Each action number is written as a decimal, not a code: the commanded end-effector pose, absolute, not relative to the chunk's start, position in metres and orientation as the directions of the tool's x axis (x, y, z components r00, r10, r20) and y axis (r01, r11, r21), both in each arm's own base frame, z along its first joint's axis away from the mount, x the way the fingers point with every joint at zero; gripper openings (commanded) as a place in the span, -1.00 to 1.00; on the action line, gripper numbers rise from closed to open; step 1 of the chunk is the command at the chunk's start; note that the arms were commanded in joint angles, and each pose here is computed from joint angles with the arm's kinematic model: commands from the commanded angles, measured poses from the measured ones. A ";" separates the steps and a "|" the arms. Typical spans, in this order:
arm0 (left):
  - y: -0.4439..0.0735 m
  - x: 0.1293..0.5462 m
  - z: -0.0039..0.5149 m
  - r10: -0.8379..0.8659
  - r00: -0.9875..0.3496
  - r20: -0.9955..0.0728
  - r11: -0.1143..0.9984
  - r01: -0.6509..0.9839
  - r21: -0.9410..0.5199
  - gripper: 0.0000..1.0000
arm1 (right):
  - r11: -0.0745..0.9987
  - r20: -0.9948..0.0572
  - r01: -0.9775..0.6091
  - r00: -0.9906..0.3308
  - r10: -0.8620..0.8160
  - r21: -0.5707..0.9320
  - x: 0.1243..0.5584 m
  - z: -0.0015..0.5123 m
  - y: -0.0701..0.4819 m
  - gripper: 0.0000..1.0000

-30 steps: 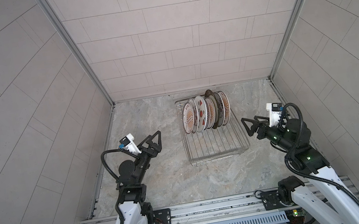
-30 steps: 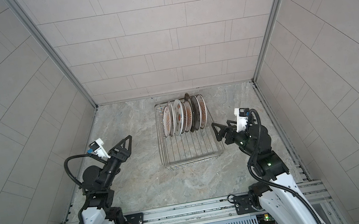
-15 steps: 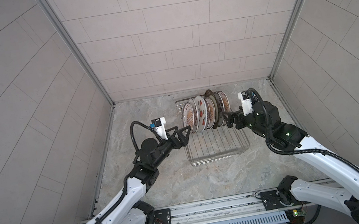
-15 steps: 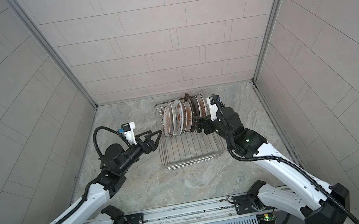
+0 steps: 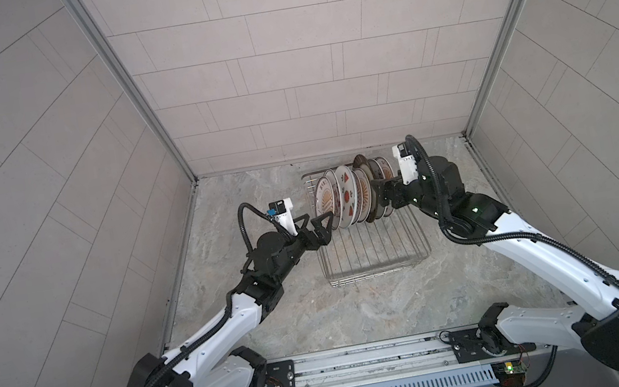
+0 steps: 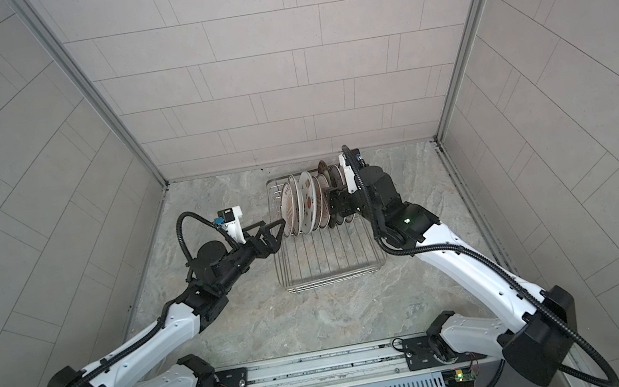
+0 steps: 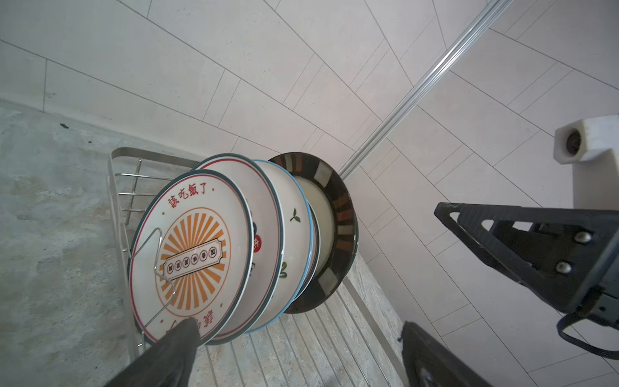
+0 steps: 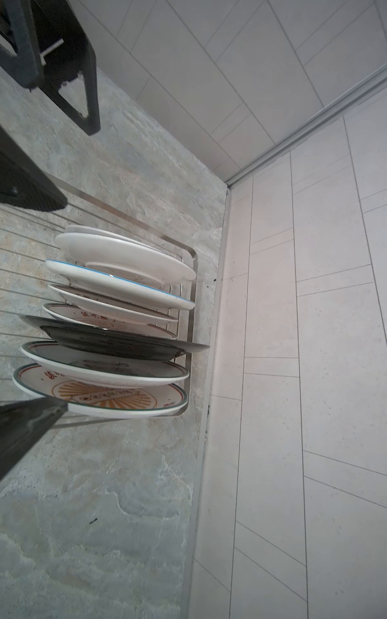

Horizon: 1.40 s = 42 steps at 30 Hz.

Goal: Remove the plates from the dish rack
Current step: 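Raise both grippers and reach toward the dish rack from either side, then brace the plates with the left gripper while the right grips the dark plate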

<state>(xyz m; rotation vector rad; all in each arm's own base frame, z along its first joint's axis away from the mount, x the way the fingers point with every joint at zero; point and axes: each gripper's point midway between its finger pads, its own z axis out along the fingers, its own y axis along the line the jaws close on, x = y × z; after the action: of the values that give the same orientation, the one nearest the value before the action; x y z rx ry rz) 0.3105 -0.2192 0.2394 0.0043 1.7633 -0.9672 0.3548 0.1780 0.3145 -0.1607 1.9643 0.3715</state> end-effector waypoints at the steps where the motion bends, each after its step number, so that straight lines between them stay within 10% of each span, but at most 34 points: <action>1: -0.217 0.313 0.242 -0.475 -0.397 -0.785 0.657 0.433 -0.617 1.00 | 0.973 -0.911 -0.196 -0.410 0.031 0.122 0.364 0.316 0.169 0.69; 23: -0.236 0.322 0.228 -0.496 -0.425 -0.757 0.612 0.448 -0.652 1.00 | 0.990 -0.818 -0.097 -0.558 -0.140 -0.104 0.417 0.279 0.186 -0.08; 42: -0.241 0.318 0.224 -0.479 -0.447 -0.755 0.609 0.451 -0.653 1.00 | 0.986 -0.756 -0.040 -0.636 -0.151 -0.163 0.443 0.245 0.184 -0.31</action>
<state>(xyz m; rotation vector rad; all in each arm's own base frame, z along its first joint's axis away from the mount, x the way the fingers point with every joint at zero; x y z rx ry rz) 0.3195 -0.2396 0.2196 -0.0253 1.7535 -1.0475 0.4407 0.1857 0.2448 -0.1507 2.2471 -0.1476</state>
